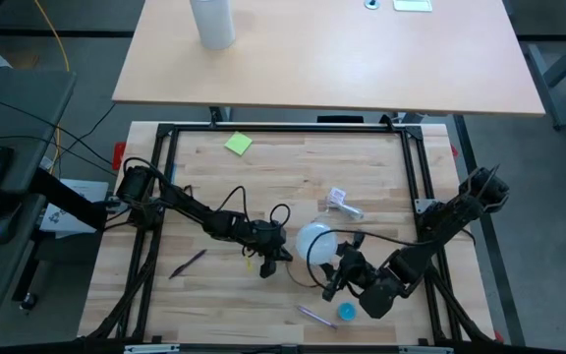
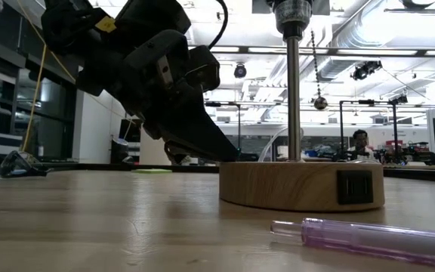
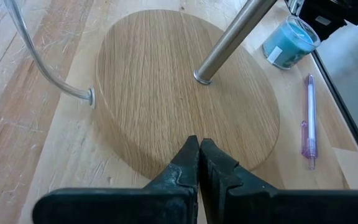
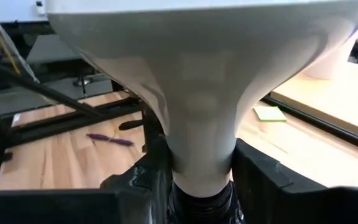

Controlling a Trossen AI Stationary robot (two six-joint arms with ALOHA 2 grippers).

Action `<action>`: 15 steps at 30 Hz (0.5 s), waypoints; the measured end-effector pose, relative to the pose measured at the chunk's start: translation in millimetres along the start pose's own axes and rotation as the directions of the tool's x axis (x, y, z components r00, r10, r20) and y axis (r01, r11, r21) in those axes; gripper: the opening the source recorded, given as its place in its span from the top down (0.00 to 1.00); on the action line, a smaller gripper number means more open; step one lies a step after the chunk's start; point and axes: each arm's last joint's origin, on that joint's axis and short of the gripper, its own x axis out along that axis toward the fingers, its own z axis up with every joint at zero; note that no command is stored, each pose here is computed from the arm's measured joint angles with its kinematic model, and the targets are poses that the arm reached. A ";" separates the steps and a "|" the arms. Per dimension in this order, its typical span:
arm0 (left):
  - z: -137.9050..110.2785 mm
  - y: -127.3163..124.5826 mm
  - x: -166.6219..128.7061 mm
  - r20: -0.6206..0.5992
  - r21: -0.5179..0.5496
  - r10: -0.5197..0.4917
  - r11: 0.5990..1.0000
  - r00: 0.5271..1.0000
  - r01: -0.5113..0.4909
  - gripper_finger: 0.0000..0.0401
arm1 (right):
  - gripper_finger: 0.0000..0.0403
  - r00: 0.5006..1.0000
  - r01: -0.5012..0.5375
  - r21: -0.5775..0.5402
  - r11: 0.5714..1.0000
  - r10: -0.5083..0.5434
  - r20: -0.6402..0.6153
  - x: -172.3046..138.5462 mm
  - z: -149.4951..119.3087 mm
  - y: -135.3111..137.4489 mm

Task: Screw lightbulb
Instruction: Remove the lightbulb from the lamp

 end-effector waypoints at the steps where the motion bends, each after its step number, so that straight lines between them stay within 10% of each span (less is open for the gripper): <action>1: 0.0 0.0 0.0 0.000 0.006 0.000 1.000 1.000 0.000 1.00 | 0.67 1.000 -0.005 -0.013 1.000 0.005 -0.002 -0.5 0.0 0.2; 15: -0.9 -0.4 0.0 -0.014 0.051 0.004 0.999 1.000 -0.003 1.00 | 0.67 0.974 -0.200 -0.110 0.974 0.186 -0.127 -4.0 13.6 -11.2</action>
